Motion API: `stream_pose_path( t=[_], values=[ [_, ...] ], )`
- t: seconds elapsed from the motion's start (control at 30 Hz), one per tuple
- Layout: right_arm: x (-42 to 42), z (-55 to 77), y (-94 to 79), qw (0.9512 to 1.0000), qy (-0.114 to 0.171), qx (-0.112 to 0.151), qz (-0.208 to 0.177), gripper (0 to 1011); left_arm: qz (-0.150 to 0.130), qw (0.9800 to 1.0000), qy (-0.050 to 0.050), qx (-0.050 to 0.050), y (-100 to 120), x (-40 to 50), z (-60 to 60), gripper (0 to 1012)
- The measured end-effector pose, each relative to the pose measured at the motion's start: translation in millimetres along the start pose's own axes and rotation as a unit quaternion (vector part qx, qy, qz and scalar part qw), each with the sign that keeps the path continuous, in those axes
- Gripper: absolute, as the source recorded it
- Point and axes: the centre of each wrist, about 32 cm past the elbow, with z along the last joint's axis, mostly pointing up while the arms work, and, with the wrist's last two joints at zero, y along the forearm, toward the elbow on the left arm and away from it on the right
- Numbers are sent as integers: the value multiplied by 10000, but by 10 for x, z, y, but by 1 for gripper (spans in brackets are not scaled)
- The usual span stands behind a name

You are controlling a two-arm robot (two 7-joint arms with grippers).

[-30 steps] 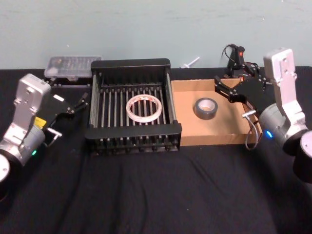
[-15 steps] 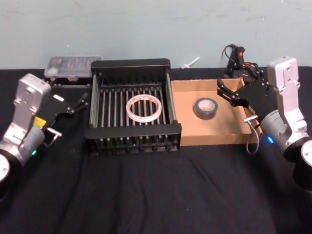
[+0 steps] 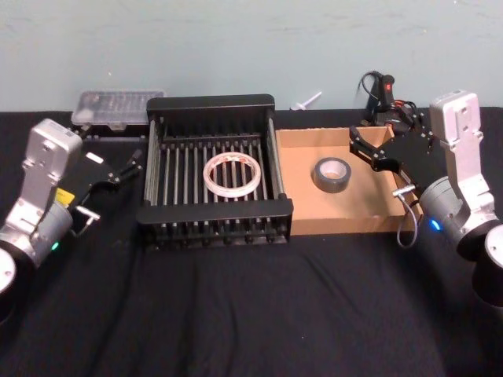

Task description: Pick up the white tape and place it into the black box , Pick up the silver tape and place it into the brown box.

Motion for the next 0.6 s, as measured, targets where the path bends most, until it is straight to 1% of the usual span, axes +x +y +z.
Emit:
stream_pose_path(
  t=[0.6],
  values=[
    [2, 4, 3, 10000, 3, -2, 4, 1002, 0, 10000, 0, 0, 0, 0, 0, 1001]
  ],
)
